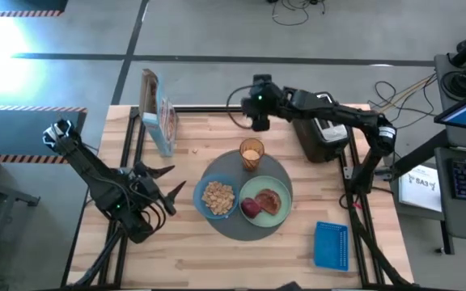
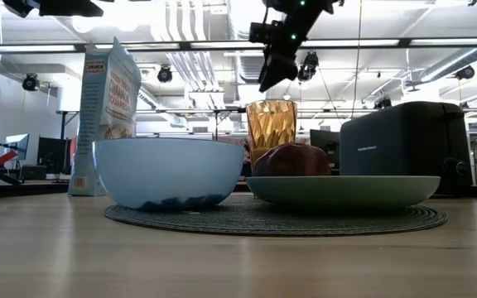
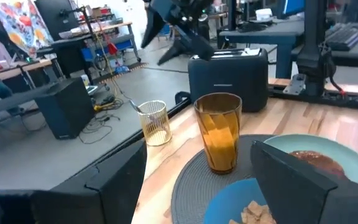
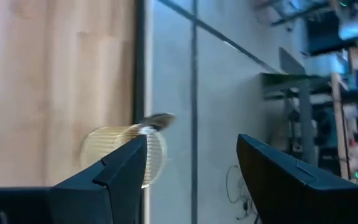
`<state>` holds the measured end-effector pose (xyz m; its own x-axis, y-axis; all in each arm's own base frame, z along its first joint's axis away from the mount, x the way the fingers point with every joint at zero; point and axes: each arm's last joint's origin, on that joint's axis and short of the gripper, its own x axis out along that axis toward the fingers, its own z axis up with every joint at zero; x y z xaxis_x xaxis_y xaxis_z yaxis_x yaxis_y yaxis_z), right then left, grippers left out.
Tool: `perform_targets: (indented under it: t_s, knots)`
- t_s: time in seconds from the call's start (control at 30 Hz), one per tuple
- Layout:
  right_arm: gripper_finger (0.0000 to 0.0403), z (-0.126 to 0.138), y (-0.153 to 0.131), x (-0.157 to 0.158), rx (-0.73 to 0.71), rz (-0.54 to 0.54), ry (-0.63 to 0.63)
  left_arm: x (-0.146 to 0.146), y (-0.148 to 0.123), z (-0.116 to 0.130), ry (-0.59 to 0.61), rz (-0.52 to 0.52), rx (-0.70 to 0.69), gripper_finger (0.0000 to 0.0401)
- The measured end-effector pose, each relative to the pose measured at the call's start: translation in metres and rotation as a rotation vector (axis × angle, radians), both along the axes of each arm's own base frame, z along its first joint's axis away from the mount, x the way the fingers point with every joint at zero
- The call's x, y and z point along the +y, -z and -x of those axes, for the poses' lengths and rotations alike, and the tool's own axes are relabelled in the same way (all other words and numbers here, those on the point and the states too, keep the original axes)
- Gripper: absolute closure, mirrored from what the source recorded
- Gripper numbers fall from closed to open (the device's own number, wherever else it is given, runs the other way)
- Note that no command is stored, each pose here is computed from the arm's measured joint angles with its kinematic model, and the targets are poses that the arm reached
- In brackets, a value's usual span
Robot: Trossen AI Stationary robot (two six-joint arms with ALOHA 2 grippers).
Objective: Arrange a breakfast setting
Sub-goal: Put the violet spoon beside the blue bowl
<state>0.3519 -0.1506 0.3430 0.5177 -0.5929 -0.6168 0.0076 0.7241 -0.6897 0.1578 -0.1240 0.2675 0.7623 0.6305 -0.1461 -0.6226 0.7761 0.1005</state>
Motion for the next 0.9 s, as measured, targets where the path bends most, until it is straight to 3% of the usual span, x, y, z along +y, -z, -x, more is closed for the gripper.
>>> perform_targets:
  t_s: [0.13, 0.37, 0.5, 0.9]
  knots:
    - [0.0163, -0.001, -0.002, -0.015, -0.211, -0.101, 0.176, 0.001, -0.001, 0.0, -0.038, -0.029, -0.063, 0.0131]
    - [0.0165, -0.006, 0.028, -0.05, -0.611, -0.503, 0.682, 0.014, -0.011, 0.004, -0.106, -0.088, -0.119, 0.0131]
    - [0.0165, -0.02, 0.045, -0.065, -0.764, -0.652, 0.743, 0.025, -0.016, 0.005, -0.145, -0.083, -0.126, 0.0131]
    - [0.0167, -0.032, 0.059, -0.079, -0.8, -0.73, 0.836, 0.043, -0.025, 0.016, -0.178, -0.073, -0.113, 0.0131]
